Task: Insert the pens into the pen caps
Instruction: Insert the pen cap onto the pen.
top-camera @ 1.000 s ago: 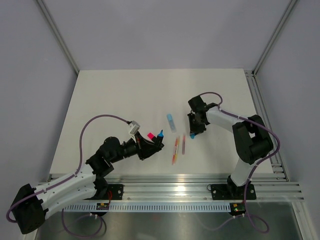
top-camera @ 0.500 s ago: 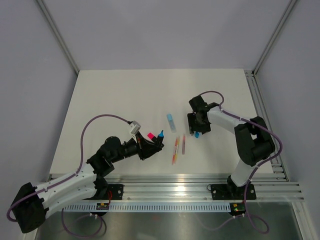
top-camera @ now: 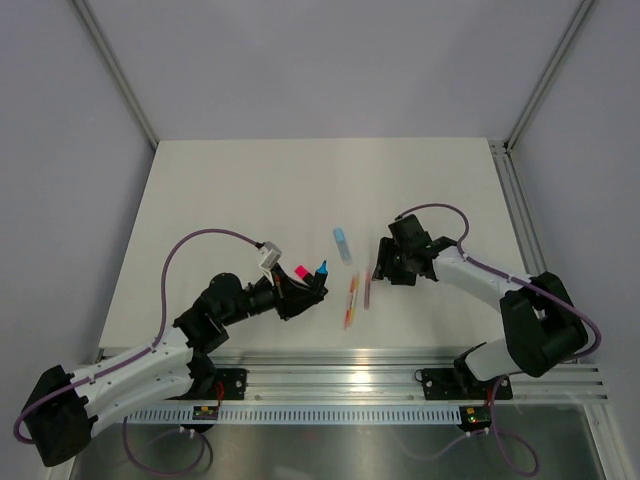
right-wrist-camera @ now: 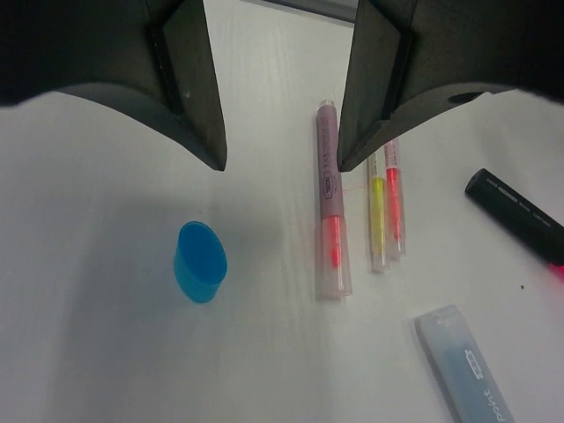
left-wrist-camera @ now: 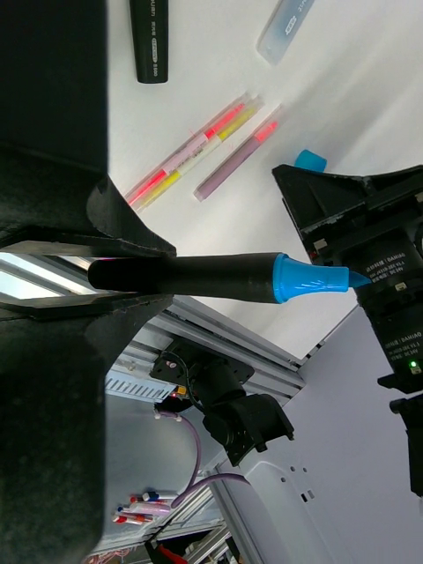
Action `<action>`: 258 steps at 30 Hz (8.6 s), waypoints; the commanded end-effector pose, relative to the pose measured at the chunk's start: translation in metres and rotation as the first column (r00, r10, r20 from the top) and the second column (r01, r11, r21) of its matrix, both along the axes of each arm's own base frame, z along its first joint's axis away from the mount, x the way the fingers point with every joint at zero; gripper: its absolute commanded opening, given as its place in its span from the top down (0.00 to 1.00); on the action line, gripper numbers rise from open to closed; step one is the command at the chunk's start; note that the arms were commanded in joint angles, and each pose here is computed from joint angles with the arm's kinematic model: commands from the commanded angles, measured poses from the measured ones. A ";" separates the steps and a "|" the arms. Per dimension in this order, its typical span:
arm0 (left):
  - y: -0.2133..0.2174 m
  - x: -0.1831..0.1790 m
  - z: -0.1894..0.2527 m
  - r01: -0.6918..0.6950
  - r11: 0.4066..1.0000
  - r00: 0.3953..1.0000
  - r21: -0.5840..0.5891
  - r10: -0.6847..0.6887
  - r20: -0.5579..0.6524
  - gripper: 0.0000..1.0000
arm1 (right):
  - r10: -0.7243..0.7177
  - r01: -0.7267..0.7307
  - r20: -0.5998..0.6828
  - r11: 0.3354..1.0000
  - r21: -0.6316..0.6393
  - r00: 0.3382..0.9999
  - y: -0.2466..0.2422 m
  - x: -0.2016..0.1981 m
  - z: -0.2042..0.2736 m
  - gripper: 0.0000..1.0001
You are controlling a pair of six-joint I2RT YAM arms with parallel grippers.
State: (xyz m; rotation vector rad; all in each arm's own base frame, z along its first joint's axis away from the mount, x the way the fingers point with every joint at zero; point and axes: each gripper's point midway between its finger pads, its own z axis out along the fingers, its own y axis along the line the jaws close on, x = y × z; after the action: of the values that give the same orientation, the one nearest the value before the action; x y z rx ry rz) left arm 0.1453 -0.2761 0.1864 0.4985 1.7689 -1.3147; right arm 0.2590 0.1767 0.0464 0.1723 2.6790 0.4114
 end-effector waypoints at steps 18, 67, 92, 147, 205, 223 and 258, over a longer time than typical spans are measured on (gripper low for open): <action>-0.005 0.001 0.016 0.017 0.998 0.999 -0.053 -0.014 0.048 1.00 | -0.092 0.094 0.026 0.992 -0.090 0.995 -0.003 0.033 -0.025 0.40; -0.008 -0.001 0.014 0.037 0.998 0.999 -0.058 -0.035 0.035 1.00 | -0.163 0.176 0.065 0.923 -0.342 0.984 -0.042 0.065 -0.021 0.55; -0.009 -0.002 0.013 0.046 0.997 0.999 -0.059 -0.044 0.031 1.00 | -0.040 0.059 0.065 0.941 -0.332 0.997 -0.033 0.069 -0.007 0.50; -0.005 -0.044 -0.003 0.192 0.981 0.971 -0.024 -0.193 -0.138 1.00 | 0.369 -0.502 0.350 0.724 0.472 0.861 0.076 -0.051 0.174 0.91; -0.029 -0.079 0.019 0.374 0.926 0.921 0.047 -0.377 0.100 1.00 | 0.584 -0.600 0.238 0.568 0.564 0.776 0.089 -0.125 0.211 0.90; -0.032 -0.086 0.031 0.420 0.907 0.901 0.009 -0.419 0.116 1.00 | 0.624 -0.680 0.314 0.522 0.515 0.716 0.095 -0.131 0.212 0.91; -0.038 -0.085 0.044 0.429 0.902 0.898 -0.039 -0.422 0.124 1.00 | 0.614 -0.740 0.425 0.466 0.485 0.665 0.089 -0.154 0.223 0.96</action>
State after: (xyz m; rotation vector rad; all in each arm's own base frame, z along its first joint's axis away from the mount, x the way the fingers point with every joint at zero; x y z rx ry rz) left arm 0.0521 -0.3064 0.1984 0.9624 1.7003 -1.6027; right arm 0.1044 0.2641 0.2605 -0.7690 2.2398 1.5027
